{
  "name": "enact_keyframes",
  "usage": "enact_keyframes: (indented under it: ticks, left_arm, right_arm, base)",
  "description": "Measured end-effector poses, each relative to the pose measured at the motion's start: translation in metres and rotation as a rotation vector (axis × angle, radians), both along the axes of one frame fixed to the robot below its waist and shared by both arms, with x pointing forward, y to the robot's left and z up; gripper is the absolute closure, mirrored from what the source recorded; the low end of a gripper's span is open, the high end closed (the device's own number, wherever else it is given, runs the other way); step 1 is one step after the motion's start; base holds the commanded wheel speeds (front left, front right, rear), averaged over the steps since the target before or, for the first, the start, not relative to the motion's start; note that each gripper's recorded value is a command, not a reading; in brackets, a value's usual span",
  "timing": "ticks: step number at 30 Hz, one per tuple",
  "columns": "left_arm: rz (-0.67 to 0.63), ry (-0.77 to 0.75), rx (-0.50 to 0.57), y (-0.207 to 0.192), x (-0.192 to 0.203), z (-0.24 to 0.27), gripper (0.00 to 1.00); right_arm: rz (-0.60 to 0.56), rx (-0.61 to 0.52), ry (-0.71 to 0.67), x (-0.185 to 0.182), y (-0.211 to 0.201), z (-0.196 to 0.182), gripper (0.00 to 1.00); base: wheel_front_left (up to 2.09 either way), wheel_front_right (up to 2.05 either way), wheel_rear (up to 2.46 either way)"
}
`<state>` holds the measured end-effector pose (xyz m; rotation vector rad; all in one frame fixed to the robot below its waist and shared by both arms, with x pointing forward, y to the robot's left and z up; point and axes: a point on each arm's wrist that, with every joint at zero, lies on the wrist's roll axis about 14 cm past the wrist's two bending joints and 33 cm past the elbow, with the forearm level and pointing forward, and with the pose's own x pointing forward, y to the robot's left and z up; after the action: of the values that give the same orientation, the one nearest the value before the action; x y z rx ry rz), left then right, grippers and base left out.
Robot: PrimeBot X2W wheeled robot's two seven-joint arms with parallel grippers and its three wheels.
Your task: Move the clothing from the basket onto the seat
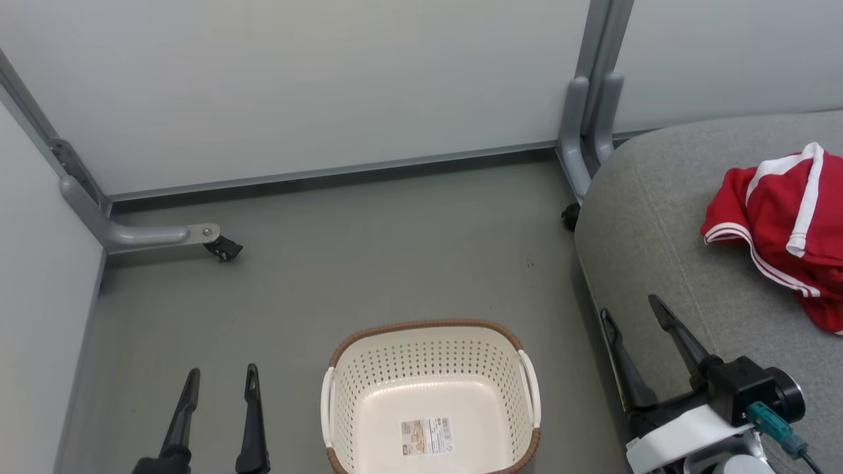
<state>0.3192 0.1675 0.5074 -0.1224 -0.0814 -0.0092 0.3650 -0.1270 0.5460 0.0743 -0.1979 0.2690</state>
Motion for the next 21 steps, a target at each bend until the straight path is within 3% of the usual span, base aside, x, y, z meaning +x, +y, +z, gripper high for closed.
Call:
enact_keyframes:
  ticks: [8,21]
  left_arm:
    - [0.045,-0.016,0.022,0.018,-0.035,0.001,0.0]
    - [0.018,-0.016,0.041,0.015,-0.037,-0.001,0.0]
  right_arm:
    - [-0.001,0.027,0.016,-0.025,0.004,-0.005,0.0]
    - [-0.024,0.037,0.02,-0.036,-0.001,-0.008,0.0]
  base:
    - [0.0,0.0,0.0]
    - [0.0,0.0,0.0]
